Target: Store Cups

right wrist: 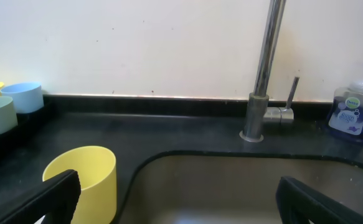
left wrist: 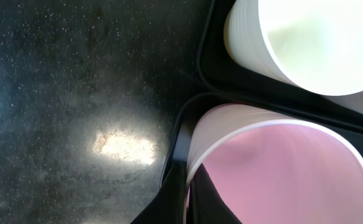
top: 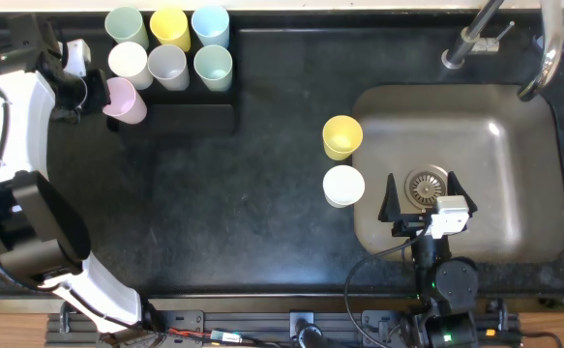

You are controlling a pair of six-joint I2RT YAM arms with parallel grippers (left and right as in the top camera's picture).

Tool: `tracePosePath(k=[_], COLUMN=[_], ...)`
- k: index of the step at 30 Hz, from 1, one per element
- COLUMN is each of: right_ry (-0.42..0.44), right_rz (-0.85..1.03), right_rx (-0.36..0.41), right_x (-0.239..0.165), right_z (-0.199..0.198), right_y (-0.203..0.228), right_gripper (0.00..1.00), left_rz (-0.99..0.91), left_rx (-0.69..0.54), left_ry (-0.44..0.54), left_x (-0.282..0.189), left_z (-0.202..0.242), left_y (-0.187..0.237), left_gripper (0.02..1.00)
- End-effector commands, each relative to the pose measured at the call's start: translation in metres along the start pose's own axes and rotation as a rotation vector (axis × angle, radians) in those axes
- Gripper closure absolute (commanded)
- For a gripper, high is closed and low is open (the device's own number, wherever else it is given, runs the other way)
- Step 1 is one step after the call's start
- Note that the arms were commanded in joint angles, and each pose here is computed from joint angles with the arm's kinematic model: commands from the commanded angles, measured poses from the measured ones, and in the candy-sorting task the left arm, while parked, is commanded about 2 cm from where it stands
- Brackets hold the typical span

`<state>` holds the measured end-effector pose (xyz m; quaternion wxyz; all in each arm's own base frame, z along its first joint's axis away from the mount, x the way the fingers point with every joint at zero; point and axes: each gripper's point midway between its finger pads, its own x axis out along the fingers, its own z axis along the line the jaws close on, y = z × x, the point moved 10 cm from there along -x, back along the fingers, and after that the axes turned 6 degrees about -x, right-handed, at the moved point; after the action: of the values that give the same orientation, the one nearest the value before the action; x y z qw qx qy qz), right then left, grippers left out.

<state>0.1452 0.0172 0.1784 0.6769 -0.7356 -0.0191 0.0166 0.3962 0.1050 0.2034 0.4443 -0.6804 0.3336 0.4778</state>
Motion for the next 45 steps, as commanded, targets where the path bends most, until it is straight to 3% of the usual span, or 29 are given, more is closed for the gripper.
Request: tracePosePath(k=[1, 9, 16, 24, 29, 34, 39, 45], right_ry=[0.011, 0.011, 0.011, 0.011, 0.011, 0.011, 0.011, 0.011], right_rz=[-0.001, -0.001, -0.001, -0.001, -0.001, -0.001, -0.001, -0.001], right_rx=[0.0, 0.0, 0.0, 0.0, 0.0, 0.0, 0.0, 0.0], right_x=[0.0, 0.0, 0.0, 0.0, 0.0, 0.0, 0.0, 0.0], right_z=[-0.001, -0.001, -0.001, -0.001, -0.001, -0.001, -0.001, -0.001], right_y=[0.003, 0.003, 0.003, 0.003, 0.003, 0.003, 0.003, 0.003], right_gripper=[0.003, 0.003, 0.003, 0.003, 0.005, 0.003, 0.003, 0.003], left_rz=[0.023, 0.049, 0.05, -0.018, -0.127, -0.283, -0.316, -0.283], left_rx=[0.011, 0.022, 0.028, 0.005, 0.03, 0.058, 0.093, 0.164], left_ry=[0.01, 0.011, 0.013, -0.035, -0.008, 0.026, 0.095, 0.148], left_x=[0.009, 0.017, 0.018, -0.005, -0.046, -0.114, -0.181, -0.204], left_z=[0.002, -0.003, -0.007, -0.005, -0.023, -0.057, -0.124, -0.228], left_y=[0.001, 0.003, 0.004, 0.0, -0.001, 0.005, 0.035, 0.094], left_gripper=[0.976, 0.963, 0.838, 0.347, 0.259, 0.218, 0.205, 0.18])
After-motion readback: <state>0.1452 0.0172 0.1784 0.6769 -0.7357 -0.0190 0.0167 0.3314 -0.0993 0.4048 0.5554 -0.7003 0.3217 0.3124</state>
